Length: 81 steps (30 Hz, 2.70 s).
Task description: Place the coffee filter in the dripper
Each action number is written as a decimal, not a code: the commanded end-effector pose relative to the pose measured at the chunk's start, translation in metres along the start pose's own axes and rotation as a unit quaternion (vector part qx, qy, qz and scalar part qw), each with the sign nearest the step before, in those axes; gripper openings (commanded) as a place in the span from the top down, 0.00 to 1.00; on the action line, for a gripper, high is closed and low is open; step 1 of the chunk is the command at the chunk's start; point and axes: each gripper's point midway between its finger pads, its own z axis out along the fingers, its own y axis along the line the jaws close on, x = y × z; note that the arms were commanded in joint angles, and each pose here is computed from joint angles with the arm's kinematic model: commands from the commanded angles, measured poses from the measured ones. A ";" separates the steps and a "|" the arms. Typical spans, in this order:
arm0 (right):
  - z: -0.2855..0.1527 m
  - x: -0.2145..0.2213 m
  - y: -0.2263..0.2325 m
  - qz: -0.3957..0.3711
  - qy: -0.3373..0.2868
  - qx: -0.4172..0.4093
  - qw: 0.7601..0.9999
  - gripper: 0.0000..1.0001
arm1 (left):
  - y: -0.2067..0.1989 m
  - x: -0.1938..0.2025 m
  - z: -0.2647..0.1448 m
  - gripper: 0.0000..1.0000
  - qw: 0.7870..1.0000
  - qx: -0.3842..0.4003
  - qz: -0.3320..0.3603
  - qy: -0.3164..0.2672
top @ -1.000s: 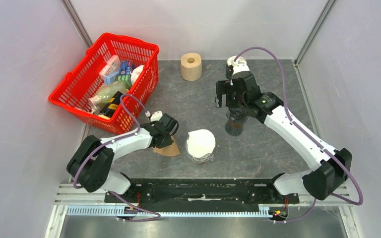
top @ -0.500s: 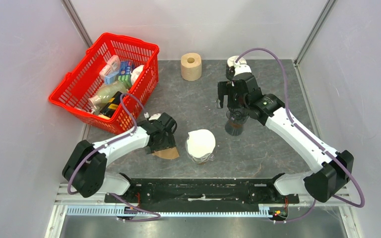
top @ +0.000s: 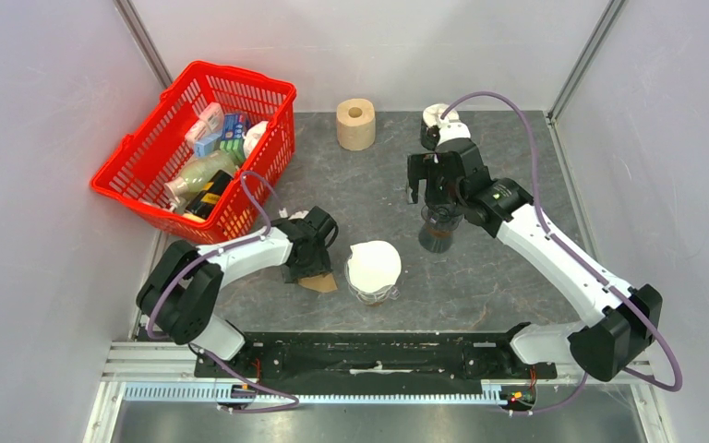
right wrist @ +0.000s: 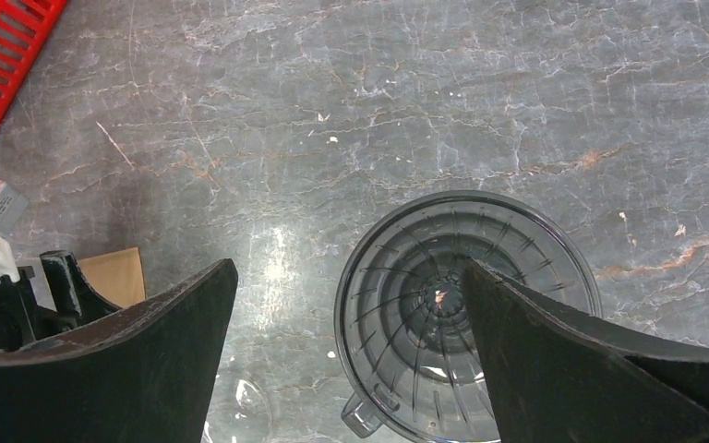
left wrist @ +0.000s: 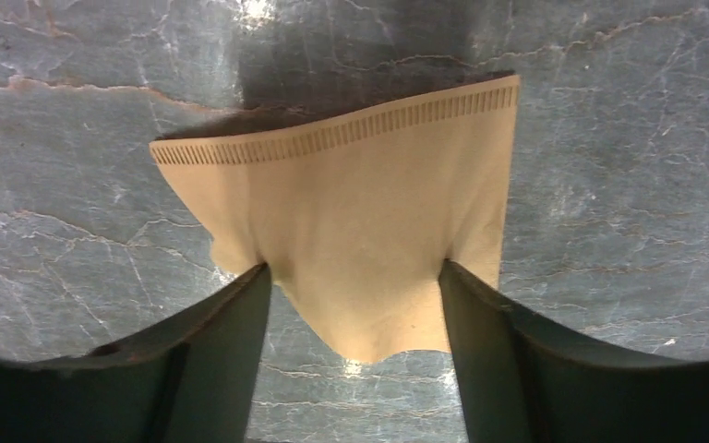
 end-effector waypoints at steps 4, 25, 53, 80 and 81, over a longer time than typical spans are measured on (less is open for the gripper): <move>-0.009 -0.015 -0.004 0.004 -0.032 0.002 0.999 0.01 | 0.003 0.014 0.022 0.47 1.000 -0.011 0.009 0.023; -0.046 -0.036 0.035 0.055 -0.101 -0.133 0.985 0.01 | -0.050 -0.123 -0.160 0.75 0.946 0.186 0.028 -0.263; -0.155 -0.072 0.138 0.002 -0.140 -0.479 0.866 0.07 | -0.163 -0.087 -0.340 0.73 0.679 0.597 0.289 -0.317; -0.136 -0.061 0.136 -0.005 -0.101 -0.457 0.883 0.42 | -0.171 -0.079 -0.334 0.72 0.666 0.608 0.317 -0.294; -0.137 -0.059 0.135 -0.009 -0.101 -0.458 0.883 0.43 | -0.170 -0.079 -0.333 0.72 0.666 0.608 0.318 -0.293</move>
